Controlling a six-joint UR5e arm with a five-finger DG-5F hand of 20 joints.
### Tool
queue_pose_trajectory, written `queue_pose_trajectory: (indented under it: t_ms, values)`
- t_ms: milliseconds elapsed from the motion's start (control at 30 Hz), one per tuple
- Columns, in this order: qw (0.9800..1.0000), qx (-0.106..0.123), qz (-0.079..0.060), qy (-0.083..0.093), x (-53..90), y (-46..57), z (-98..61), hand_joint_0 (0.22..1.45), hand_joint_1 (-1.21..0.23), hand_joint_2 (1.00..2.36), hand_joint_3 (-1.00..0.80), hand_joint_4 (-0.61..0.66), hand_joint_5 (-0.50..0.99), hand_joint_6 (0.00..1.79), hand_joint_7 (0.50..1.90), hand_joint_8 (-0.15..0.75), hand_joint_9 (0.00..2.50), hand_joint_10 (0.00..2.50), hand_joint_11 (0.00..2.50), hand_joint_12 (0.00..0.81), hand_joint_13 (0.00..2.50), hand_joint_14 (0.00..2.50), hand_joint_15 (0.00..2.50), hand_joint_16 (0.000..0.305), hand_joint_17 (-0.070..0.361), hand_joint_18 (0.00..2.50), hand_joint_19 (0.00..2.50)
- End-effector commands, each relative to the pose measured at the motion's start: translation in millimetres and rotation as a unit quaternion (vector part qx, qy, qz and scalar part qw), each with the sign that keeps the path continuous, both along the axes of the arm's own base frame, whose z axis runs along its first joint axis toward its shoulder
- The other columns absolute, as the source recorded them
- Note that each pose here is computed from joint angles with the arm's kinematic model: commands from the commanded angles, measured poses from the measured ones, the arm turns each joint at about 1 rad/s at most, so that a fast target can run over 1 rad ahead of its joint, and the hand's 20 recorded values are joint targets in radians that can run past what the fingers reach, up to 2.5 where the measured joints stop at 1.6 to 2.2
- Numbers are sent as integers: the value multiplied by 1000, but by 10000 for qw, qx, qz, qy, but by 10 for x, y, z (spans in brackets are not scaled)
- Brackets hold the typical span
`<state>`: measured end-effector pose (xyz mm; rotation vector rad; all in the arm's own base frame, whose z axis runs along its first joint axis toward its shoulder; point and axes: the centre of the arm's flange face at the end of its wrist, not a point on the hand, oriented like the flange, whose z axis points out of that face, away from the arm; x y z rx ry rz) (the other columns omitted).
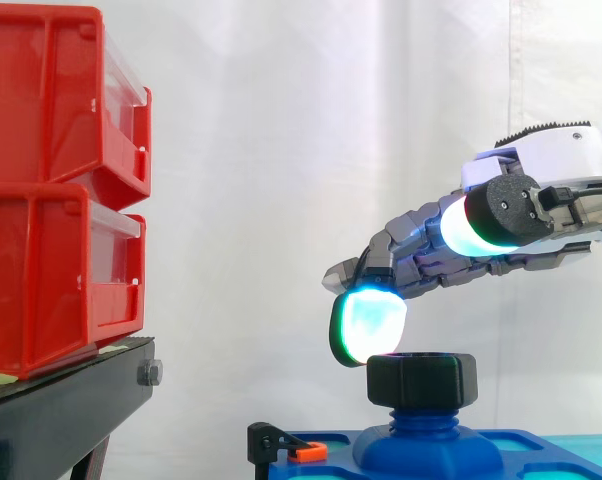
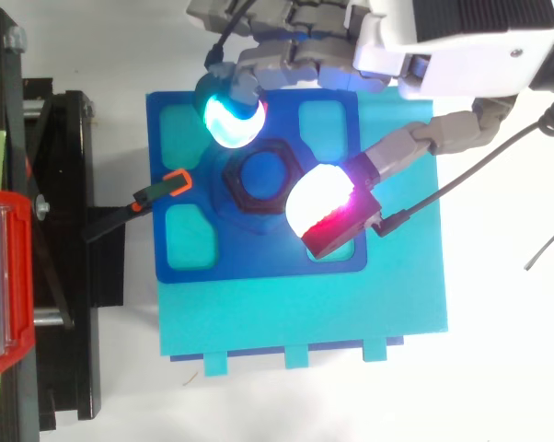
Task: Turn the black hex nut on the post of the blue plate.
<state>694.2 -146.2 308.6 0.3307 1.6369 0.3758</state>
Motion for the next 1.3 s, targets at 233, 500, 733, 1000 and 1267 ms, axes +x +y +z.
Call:
queue_pose_trajectory:
  t_ms: [233, 500, 733, 1000, 1267]
  values:
    - [10000, 9, -11, -7, -6, -36, 4, 474, -211, 1000, -500, 263, -200, 504, 919, 228, 0, 0, 0, 362, 0, 0, 0, 50, 113, 0, 109]
    - [10000, -19, 7, -9, -11, -51, 4, 475, -212, 1000, -500, 264, -200, 503, 919, 229, 0, 0, 0, 361, 0, 0, 0, 50, 114, 0, 115]
    - [10000, -11, 14, -1, -13, -49, 3, 475, -213, 1000, -500, 260, -200, 504, 916, 229, 0, 0, 0, 361, 0, 0, 0, 50, 112, 0, 114]
    - [9999, -7, 13, -108, 19, -51, 57, 474, -210, 1000, -500, 252, -203, 503, 893, 229, 0, 0, 0, 362, 0, 0, 0, 50, 111, 0, 112]
    - [9991, -25, -94, -422, 128, 8, 178, 473, -209, 1000, -500, 245, -207, 503, 871, 229, 0, 0, 0, 364, 0, 0, 0, 50, 112, 0, 113]
